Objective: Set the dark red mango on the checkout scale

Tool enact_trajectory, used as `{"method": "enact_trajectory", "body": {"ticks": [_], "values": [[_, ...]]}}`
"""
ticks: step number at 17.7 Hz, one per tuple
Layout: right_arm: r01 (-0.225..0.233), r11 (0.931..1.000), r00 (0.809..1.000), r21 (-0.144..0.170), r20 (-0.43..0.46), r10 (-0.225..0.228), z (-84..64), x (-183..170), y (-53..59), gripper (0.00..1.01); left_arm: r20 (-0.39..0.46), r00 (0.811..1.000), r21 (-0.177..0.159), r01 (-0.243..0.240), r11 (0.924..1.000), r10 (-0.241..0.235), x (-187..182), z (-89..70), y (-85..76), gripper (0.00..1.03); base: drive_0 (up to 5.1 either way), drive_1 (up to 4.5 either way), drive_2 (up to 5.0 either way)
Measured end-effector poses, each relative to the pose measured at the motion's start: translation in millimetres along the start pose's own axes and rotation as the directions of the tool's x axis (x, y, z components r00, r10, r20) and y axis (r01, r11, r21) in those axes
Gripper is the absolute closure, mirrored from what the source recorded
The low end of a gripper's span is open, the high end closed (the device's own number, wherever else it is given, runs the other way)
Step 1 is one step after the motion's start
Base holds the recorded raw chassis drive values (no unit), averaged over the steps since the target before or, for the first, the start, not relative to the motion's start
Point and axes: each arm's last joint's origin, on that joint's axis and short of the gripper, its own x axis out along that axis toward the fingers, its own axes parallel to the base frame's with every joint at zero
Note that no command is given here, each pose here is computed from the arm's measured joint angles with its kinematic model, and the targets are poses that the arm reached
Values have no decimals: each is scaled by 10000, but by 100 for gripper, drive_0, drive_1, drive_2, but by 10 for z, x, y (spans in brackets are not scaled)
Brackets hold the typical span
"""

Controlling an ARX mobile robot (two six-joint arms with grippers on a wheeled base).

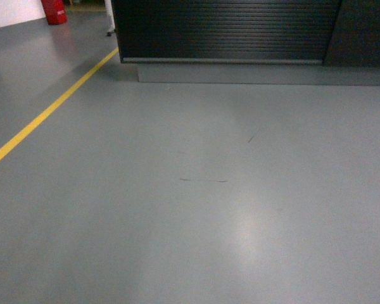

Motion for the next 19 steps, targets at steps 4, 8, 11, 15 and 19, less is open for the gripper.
{"method": "enact_trajectory", "body": {"ticks": [4, 8, 11, 15, 19], "values": [[0, 10000, 10000, 4, 0, 0, 0, 0, 0, 3, 0, 10000, 0, 0, 10000, 0, 0, 0, 0, 5, 0, 0, 0], [0, 10000, 10000, 4, 0, 0, 0, 0, 0, 3, 0, 10000, 0, 0, 10000, 0, 0, 0, 0, 5, 0, 106, -107], [0, 10000, 10000, 4, 4, 0, 0, 0, 0, 3, -4, 10000, 0, -8, 10000, 8, 0, 0, 0, 5, -5, 425, -435], [4, 10000, 10000, 4, -8, -4, -1, 0, 0, 3, -8, 10000, 0, 0, 10000, 0, 0, -1, 0, 5, -5, 428, -437], [0, 10000, 10000, 4, 0, 0, 0, 0, 0, 3, -11, 10000, 0, -4, 10000, 4, 0, -1, 0, 5, -2, 431, -436]]}}
